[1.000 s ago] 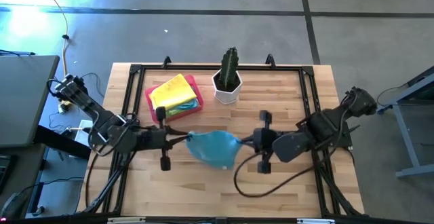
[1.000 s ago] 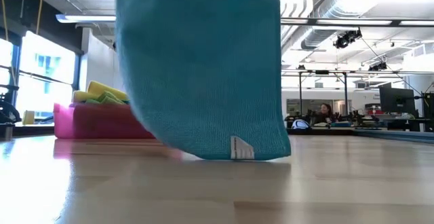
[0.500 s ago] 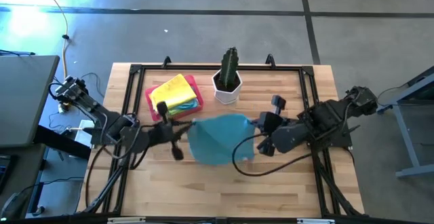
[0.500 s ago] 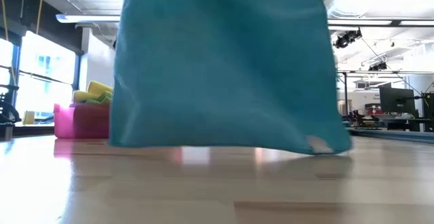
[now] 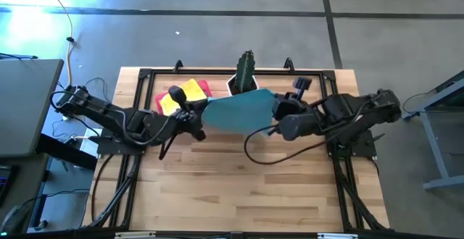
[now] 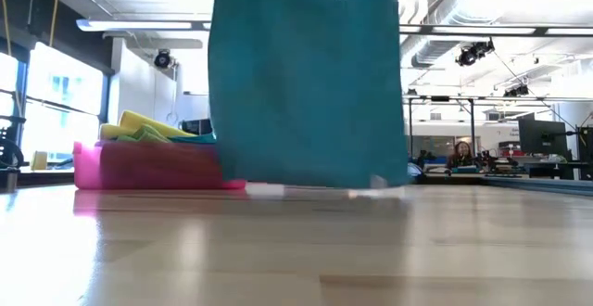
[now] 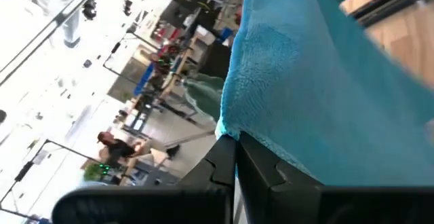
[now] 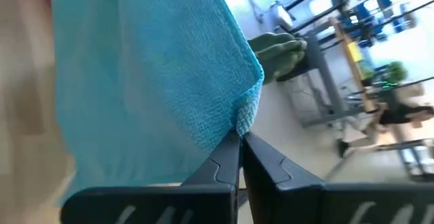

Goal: Fold microfiber towels
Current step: Fold the blue microfiber cloth

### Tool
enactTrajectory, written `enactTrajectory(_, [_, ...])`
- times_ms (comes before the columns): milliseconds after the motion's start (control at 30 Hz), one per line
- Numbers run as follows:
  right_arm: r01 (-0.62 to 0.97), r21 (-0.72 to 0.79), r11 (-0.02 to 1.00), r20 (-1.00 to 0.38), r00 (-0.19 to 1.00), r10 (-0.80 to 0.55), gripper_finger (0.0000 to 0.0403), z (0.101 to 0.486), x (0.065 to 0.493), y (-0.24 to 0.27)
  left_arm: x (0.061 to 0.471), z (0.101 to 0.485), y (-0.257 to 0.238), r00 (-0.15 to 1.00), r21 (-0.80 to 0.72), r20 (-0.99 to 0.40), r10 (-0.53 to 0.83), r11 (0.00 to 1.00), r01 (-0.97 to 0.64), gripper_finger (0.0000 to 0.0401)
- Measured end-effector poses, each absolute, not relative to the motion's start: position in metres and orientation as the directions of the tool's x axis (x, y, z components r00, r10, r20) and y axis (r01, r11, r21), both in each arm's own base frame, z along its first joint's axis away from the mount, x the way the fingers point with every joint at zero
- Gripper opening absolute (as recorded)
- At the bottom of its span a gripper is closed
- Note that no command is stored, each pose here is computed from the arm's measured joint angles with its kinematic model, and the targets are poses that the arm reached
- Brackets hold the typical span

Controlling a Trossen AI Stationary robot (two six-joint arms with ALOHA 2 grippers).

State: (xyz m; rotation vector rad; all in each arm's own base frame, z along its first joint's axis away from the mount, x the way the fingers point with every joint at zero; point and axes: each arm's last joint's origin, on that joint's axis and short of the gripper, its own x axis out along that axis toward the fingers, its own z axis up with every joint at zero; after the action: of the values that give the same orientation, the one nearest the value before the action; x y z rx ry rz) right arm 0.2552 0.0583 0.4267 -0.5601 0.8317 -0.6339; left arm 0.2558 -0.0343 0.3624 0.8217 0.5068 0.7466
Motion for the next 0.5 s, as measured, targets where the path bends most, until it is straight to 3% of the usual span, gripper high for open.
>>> enactTrajectory(133, [0.266,-0.707,0.655,-0.474,0.509,-0.718,0.0,0.427,0.254,0.059,0.255,0.364,-0.04,0.663,0.78,-0.111,0.74,0.479,-0.403,0.0])
enactTrajectory(233, [0.265,-0.555,0.788,-0.595,0.536,-0.599,0.0,0.422,0.254,0.066,0.252,0.356,-0.052,0.718,0.713,-0.169,0.675,0.586,-0.384,0.0])
enactTrajectory(400, [0.212,-0.228,0.95,-0.83,0.468,-0.304,0.0,0.379,0.259,0.092,0.255,0.33,-0.08,0.848,0.399,-0.401,0.347,0.899,-0.179,0.0])
enactTrajectory(500, [0.188,-0.09,0.978,-0.893,0.419,-0.162,0.0,0.341,0.261,0.113,0.266,0.305,-0.104,0.847,0.229,-0.508,0.159,0.972,-0.046,0.0])
